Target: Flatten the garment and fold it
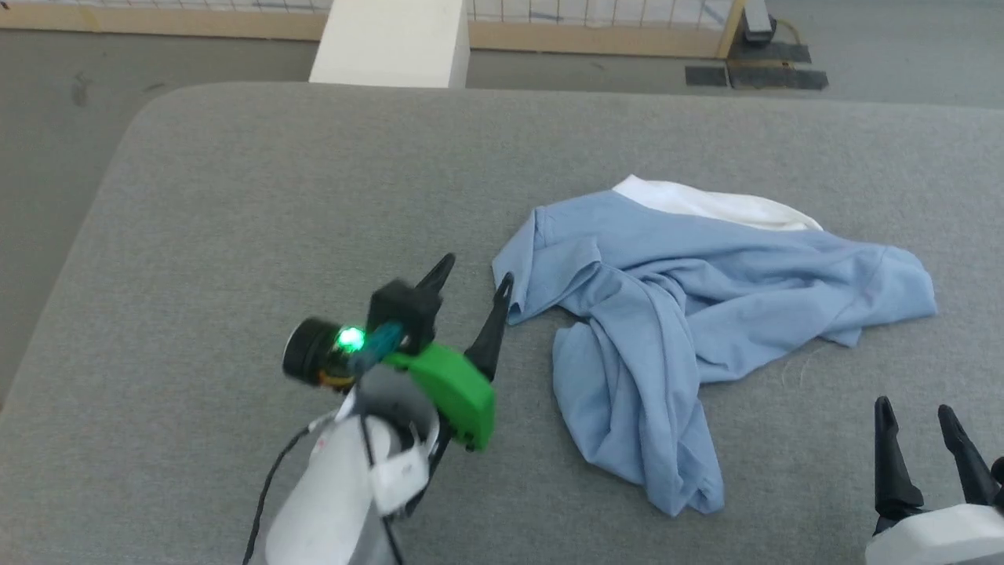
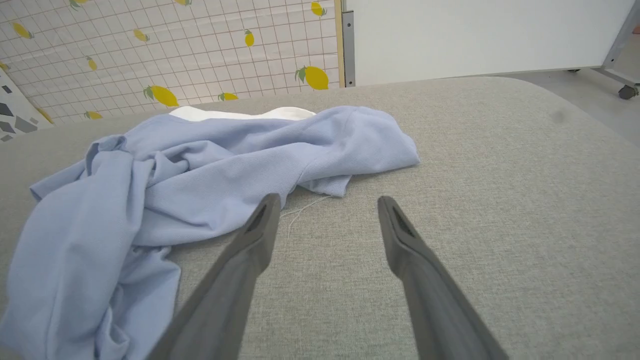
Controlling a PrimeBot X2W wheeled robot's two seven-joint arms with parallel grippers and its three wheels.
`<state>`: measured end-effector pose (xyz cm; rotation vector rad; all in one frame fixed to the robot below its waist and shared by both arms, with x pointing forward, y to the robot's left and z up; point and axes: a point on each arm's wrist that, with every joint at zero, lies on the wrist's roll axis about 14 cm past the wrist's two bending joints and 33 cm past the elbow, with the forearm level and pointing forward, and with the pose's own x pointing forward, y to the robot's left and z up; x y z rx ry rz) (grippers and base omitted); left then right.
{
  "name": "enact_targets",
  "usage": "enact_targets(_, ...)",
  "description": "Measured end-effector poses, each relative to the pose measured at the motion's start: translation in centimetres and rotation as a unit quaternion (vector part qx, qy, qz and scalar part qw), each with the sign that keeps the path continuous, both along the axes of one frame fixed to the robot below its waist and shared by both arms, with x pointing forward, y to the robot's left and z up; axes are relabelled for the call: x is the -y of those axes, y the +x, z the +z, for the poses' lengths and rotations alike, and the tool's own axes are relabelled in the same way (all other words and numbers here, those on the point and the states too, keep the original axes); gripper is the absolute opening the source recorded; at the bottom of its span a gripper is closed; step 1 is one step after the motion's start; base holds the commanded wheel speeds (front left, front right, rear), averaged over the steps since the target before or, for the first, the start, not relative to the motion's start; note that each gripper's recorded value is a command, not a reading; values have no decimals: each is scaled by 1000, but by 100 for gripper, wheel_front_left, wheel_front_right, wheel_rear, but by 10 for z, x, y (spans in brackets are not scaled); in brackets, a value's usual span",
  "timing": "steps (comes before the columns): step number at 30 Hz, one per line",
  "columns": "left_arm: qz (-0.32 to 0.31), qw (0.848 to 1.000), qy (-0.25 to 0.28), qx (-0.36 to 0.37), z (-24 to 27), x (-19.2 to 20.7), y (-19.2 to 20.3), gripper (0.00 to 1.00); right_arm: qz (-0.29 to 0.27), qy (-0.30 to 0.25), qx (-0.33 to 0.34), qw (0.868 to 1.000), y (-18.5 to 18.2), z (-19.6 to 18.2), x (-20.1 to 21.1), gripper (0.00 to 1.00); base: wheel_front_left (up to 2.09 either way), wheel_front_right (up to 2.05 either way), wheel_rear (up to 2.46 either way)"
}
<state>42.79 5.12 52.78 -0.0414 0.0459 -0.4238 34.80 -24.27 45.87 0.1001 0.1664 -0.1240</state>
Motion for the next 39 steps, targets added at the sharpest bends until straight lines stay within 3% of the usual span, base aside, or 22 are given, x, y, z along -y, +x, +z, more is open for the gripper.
enact_targets(9, -52, 990, 72, -106, -54, 32, 33, 100, -22, 6, -20, 1000, 4, -14, 11, 100, 0, 0, 0)
enact_targets(18, -52, 974, 116, -190, -115, 39, 48, 100, -56, 4, -38, 998, -1, -29, 31, 100, 0, 0, 0)
enact_targets(19, -48, 972, 123, -196, -121, 38, 49, 10, -59, 3, -40, 997, -2, -30, 33, 100, 0, 0, 0)
enact_targets(20, -48, 971, 127, -198, -125, 38, 51, 0, -61, 3, -42, 997, -2, -31, 34, 100, 0, 0, 0)
enact_targets(27, -33, 978, 85, -185, -119, 37, 64, 0, -68, 1, -47, 997, 1, -37, 39, 100, 0, 0, 0)
enact_targets(32, -11, 988, -51, -146, -65, 32, 74, 0, -54, 6, -40, 998, 8, -35, 30, 100, 0, 0, 0)
enact_targets(36, 31, 974, -170, -146, -40, 11, 56, 0, -39, 10, -32, 999, 14, -31, 21, 100, 0, 0, 0)
enact_targets(39, 94, 959, -206, -170, -51, -30, 32, 0, -30, 12, -28, 999, 18, -29, 15, 100, 0, 0, 0)
